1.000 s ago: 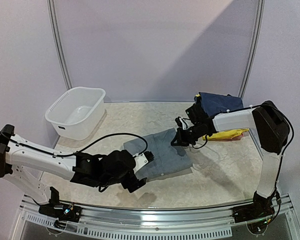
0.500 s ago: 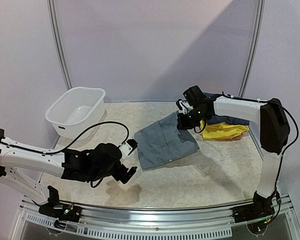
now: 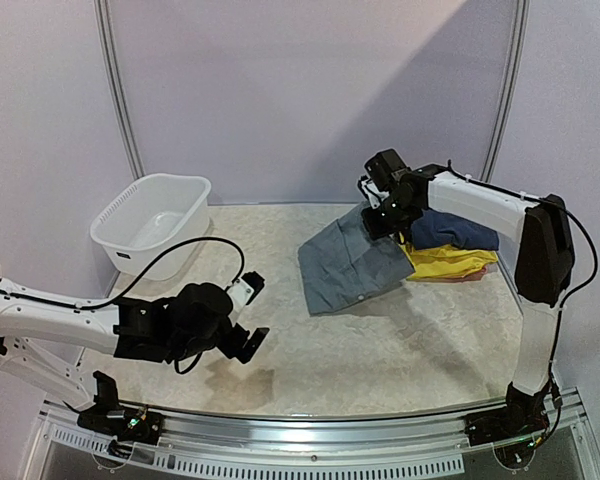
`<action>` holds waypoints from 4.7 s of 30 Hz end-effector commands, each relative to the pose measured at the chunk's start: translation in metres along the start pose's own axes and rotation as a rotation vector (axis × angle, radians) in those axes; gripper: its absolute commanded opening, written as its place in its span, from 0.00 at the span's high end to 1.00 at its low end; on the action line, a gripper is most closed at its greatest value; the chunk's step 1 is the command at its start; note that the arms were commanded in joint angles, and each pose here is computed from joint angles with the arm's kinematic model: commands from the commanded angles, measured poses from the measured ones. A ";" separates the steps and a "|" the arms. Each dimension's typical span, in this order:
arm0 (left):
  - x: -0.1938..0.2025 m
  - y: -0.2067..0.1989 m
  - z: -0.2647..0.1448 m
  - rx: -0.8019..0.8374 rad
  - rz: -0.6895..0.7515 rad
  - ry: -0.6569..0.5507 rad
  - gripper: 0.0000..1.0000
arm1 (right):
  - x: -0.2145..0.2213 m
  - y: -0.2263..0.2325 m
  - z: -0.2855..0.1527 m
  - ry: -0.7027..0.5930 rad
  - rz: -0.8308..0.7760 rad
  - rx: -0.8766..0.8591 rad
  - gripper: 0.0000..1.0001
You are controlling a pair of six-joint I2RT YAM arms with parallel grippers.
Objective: Fold and stack the mixed laundry pile
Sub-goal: Place the square-folded shirt at the corner of the board, then adjust the square-folded shirt at the corner of the board.
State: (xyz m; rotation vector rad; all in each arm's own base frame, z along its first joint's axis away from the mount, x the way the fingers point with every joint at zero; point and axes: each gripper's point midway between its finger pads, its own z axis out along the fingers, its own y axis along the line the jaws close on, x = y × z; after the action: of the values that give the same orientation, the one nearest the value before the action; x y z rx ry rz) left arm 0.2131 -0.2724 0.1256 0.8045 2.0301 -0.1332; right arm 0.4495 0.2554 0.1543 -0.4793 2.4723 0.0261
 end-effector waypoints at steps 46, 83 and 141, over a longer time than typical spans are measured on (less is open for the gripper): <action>0.002 0.005 0.006 -0.004 -0.020 0.001 0.00 | -0.093 -0.152 -0.186 -0.347 -0.030 0.424 1.00; 0.008 0.000 0.014 0.001 -0.002 0.028 0.00 | -0.024 -0.308 0.010 -0.062 0.180 0.476 1.00; -0.001 -0.005 0.005 0.050 -0.043 0.013 0.00 | -0.059 -0.236 0.060 -0.242 0.356 0.233 0.01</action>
State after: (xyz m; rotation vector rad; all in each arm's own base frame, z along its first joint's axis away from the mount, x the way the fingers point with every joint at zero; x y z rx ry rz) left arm 0.2090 -0.2813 0.1123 0.8400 2.0639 -0.1912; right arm 0.5885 0.0682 0.1868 0.0646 2.2520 0.0031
